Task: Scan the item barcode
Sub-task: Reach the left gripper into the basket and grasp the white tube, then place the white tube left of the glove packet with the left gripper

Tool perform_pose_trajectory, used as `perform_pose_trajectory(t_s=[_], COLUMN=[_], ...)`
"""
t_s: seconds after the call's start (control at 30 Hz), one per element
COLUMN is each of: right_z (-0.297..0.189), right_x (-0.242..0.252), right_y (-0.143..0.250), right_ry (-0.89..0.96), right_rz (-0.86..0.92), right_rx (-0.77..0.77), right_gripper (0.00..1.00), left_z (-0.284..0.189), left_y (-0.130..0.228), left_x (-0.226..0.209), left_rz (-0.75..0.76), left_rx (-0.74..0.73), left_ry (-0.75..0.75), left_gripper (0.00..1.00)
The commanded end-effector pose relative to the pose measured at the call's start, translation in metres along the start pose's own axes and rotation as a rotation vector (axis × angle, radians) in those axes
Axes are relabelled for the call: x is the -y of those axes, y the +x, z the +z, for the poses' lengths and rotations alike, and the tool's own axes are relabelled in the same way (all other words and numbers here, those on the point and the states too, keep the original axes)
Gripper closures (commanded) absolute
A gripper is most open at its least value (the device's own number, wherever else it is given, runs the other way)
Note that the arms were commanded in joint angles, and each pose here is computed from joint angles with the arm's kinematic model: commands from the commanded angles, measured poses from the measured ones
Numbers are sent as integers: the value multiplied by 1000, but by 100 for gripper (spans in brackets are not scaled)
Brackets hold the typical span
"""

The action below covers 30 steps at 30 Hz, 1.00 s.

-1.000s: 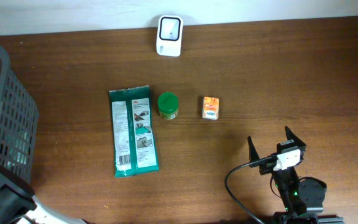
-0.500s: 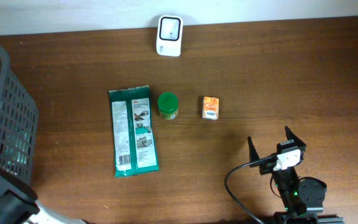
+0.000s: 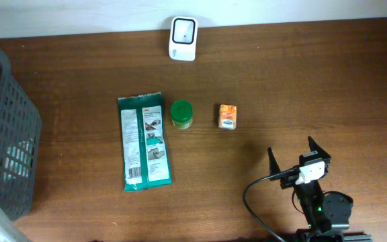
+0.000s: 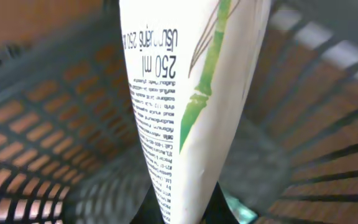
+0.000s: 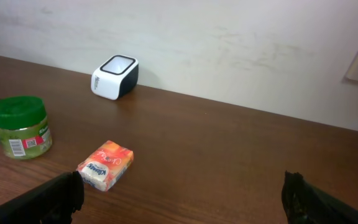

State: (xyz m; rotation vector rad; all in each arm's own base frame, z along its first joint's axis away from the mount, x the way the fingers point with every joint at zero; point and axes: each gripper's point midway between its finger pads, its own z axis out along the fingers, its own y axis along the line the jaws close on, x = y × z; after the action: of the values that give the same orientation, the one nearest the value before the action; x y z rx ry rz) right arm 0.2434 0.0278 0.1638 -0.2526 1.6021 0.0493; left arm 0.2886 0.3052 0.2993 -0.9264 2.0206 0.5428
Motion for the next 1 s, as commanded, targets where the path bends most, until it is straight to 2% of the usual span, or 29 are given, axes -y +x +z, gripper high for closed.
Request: perform_pose_trajectory(t_s=[0.0, 0.07, 0.13, 0.23, 0.3, 0.37, 0.53, 0.67, 0.83, 0.97], right_z=[0, 0, 0, 0, 0, 0, 0, 0, 0, 0], right_x=[-3, -3, -3, -3, -3, -3, -3, -3, -3, -3], right_y=[2, 2, 2, 2, 2, 2, 2, 2, 2, 2], right_ry=[-15, -15, -15, -15, -15, -15, -15, -15, -15, -15], right_rz=[4, 4, 4, 4, 4, 4, 4, 4, 4, 4], right_rx=[0, 0, 0, 0, 0, 0, 0, 0, 0, 0], right_gripper=[2, 2, 2, 2, 2, 2, 2, 2, 2, 2], left_z=[-66, -97, -156, -194, -216, -219, -186, -150, -87, -50], left_y=[-43, -49, -55, -57, -48, -29, 51, 117, 207, 252], left_x=[33, 54, 82, 91, 99, 111, 165, 194, 201, 207], left_rz=[-21, 1, 38, 50, 70, 103, 257, 365, 448, 492], left_rx=[199, 254, 354, 426, 431, 370, 85, -119, -404, -542], left_ry=[152, 235, 368, 421, 477, 519, 625, 639, 521, 470], left_gripper=[100, 100, 100, 100, 100, 100, 100, 100, 100, 100])
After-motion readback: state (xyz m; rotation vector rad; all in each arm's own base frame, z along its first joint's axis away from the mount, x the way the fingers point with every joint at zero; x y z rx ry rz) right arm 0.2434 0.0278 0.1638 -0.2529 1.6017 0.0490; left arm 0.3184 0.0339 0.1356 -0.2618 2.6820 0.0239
